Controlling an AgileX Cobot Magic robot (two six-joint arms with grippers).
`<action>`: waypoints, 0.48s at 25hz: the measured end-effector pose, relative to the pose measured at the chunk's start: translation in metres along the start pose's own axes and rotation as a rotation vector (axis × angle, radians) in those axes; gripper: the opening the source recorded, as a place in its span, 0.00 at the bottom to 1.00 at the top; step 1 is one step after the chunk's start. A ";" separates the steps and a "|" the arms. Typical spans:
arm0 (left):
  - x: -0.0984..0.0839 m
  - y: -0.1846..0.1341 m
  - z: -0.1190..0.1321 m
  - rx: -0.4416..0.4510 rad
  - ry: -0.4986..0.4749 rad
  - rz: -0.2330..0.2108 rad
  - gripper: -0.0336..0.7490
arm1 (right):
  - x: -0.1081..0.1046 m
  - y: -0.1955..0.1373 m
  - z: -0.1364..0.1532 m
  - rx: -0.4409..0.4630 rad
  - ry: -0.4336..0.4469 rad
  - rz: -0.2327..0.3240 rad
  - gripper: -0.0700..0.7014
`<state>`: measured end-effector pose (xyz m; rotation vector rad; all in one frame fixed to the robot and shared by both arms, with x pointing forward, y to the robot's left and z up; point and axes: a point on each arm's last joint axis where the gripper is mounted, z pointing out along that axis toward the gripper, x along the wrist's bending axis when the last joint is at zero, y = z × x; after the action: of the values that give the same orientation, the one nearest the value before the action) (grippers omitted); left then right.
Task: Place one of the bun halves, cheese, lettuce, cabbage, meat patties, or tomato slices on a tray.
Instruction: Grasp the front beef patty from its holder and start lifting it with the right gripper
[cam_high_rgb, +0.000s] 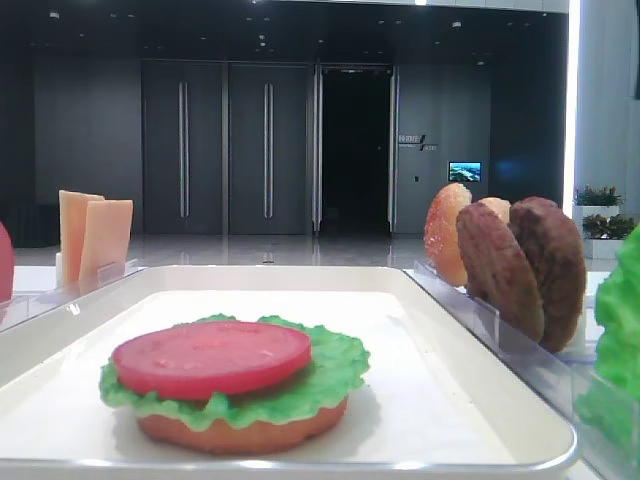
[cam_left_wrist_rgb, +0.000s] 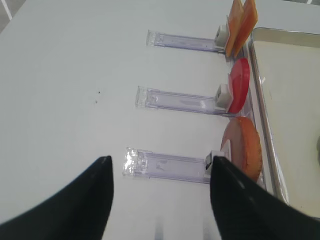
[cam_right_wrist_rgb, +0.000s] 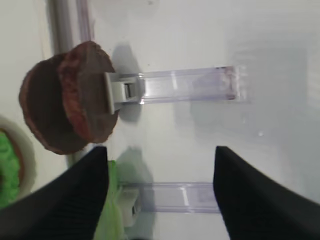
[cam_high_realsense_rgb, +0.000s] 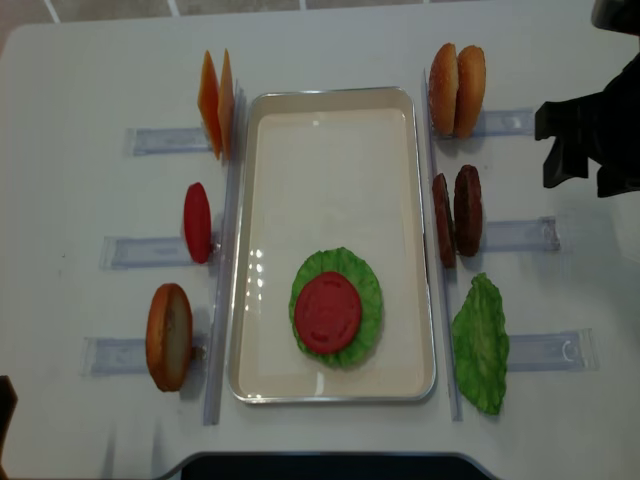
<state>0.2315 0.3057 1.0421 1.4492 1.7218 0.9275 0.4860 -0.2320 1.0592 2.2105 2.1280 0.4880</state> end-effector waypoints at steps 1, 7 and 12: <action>0.000 0.000 0.000 0.000 0.000 0.000 0.64 | 0.007 -0.002 0.001 -0.005 0.004 -0.011 0.69; 0.000 0.000 0.000 0.000 0.000 0.000 0.64 | 0.046 -0.014 0.005 -0.034 0.023 -0.081 0.69; 0.000 0.000 0.000 0.000 0.000 0.000 0.64 | 0.064 -0.022 0.006 -0.045 0.052 -0.099 0.69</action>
<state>0.2315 0.3057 1.0421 1.4492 1.7218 0.9275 0.4668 -0.1670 1.0612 2.0799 2.2148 0.5879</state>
